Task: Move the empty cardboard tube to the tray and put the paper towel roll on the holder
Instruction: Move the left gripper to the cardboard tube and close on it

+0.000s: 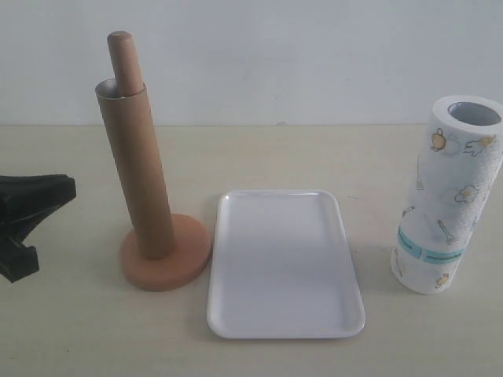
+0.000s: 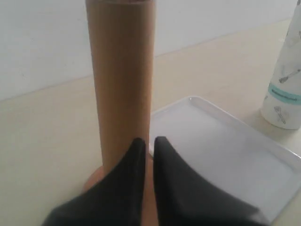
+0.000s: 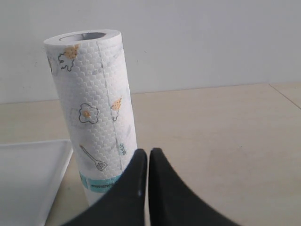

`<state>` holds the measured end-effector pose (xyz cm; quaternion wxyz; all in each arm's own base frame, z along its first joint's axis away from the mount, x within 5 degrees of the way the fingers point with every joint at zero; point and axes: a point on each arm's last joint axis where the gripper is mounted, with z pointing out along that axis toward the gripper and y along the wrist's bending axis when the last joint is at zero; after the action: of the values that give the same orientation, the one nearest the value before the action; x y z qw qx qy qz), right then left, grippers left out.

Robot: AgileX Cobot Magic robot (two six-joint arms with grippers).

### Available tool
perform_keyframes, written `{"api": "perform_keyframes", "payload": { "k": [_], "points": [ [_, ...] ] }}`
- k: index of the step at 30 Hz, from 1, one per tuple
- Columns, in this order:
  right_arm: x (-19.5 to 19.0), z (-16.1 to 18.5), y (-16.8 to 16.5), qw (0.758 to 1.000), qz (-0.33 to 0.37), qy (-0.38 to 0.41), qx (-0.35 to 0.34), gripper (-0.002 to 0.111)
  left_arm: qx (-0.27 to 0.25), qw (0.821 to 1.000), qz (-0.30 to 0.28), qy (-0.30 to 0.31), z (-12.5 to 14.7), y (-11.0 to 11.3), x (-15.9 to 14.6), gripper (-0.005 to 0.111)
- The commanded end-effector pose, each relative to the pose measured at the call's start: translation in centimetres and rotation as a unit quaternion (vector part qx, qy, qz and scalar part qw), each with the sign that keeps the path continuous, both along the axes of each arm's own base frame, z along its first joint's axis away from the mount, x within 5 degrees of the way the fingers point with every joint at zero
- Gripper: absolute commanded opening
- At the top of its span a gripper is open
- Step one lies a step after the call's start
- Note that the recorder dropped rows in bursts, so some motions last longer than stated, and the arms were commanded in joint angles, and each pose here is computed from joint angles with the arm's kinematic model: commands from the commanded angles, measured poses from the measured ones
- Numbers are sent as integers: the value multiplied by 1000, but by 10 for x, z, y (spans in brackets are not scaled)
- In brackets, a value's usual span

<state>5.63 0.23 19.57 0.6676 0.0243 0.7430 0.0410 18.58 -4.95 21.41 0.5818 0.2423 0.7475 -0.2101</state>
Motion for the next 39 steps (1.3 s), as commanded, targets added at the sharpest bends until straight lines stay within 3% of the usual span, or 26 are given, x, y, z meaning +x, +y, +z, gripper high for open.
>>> {"api": "perform_keyframes", "payload": {
  "k": [1, 6, 8, 17, 29, 39],
  "points": [
    [0, 2, 0, 1000, 0, -9, -1, 1, -15, 1000, -7, 14, -11, -2, 7, 26],
    [0, 2, 0, 1000, 1, -9, -1, 1, -75, 997, 17, 12, -11, 0, 16, 75],
    [0, 2, 0, 1000, 1, -9, -1, 1, -82, 996, 22, -3, -8, 1, 19, 82],
    [0, 2, 0, 1000, 0, -9, -1, 1, -95, 995, 12, -24, 0, 0, 31, 83],
    [0, 2, 0, 1000, 0, -9, -1, 1, -88, 996, -27, 4, -22, -16, 52, 83],
    [0, 2, 0, 1000, 0, -9, -1, 1, -90, 996, -15, 12, -31, -17, 86, 83]
  ]
}}
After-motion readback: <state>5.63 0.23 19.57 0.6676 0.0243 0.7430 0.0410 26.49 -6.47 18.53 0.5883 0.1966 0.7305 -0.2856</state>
